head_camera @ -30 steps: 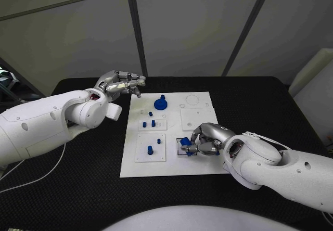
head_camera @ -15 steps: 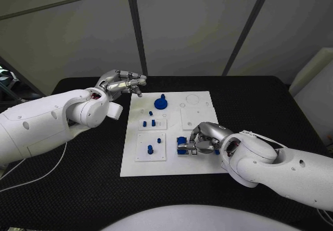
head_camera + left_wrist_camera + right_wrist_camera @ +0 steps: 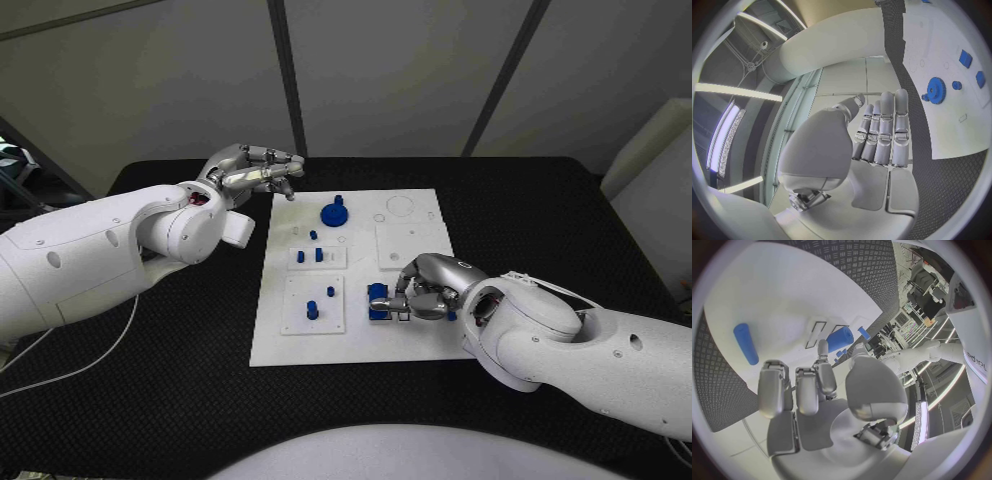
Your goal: Assemble the parts on the task board
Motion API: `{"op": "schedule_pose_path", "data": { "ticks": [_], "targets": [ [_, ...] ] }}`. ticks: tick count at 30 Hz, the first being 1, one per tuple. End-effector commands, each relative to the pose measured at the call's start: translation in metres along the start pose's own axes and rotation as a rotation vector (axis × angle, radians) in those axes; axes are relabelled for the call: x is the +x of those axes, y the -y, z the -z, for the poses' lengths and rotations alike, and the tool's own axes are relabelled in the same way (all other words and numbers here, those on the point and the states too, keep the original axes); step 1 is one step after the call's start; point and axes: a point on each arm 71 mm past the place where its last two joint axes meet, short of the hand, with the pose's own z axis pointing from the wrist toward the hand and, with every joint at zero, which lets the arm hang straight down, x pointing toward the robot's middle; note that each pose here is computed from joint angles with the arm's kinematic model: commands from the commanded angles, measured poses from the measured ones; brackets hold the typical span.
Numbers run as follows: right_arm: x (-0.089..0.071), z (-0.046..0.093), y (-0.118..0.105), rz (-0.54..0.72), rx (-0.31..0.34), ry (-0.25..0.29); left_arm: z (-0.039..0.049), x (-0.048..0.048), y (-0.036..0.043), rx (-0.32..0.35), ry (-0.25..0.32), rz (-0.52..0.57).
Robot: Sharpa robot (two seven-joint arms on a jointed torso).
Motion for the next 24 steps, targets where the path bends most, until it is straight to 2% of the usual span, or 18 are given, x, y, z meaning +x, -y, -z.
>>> {"op": "schedule_pose_path", "data": {
  "ticks": [1, 15, 24],
  "targets": [
    [-0.0014, 0.0027, -0.0026, 0.016, -0.028, 0.002, -0.0001, 0.0003, 0.0014, 0.006, -0.01, 0.0],
    [-0.0026, 0.0009, 0.0028, 0.054, -0.01, 0.013, 0.0, -0.0004, 0.0012, 0.005, -0.008, 0.0],
    [-0.0027, 0.0027, 0.0021, 0.055, -0.028, 0.007, 0.0003, -0.0009, 0.0011, 0.004, -0.008, -0.001]
  ]
}}
